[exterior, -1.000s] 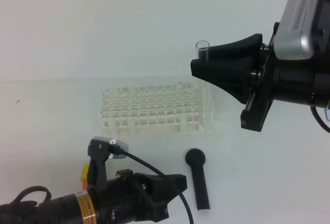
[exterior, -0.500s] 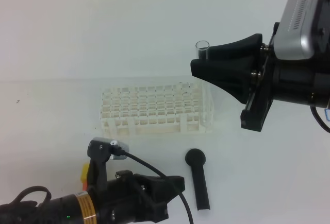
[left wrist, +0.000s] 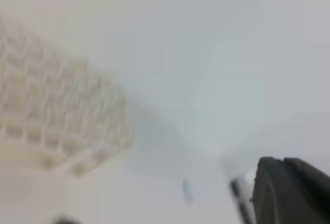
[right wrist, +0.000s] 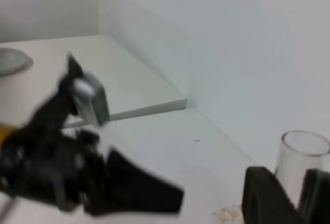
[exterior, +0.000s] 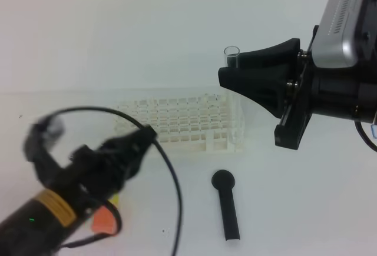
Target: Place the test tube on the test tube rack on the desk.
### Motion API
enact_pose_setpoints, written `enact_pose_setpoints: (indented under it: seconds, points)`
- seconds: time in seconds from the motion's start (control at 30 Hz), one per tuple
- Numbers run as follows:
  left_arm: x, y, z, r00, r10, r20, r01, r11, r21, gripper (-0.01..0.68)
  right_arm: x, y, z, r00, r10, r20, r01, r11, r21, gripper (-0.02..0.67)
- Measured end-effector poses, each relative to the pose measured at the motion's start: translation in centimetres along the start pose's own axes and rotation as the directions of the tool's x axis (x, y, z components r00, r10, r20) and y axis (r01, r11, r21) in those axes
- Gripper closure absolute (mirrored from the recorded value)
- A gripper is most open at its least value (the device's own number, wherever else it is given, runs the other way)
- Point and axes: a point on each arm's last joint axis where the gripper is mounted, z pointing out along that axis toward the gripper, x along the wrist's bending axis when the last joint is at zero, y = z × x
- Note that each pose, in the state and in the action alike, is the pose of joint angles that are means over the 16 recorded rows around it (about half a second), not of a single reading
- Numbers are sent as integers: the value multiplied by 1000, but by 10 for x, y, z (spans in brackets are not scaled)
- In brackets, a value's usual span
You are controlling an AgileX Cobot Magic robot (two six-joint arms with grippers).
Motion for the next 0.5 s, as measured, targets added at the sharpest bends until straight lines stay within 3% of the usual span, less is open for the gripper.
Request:
enact_pose_setpoints:
  seconds: [0.27, 0.5]
  points:
    - [-34, 39, -47, 994, -110, -5, 106, 967, -230, 667, 0, 0, 0, 1000, 0, -5, 0, 1000, -2, 524]
    - [-34, 33, -88, 961, -203, -186, 167, 967, -194, 667, 2, 1, 0, 1000, 0, -26, 0, 1000, -11, 524]
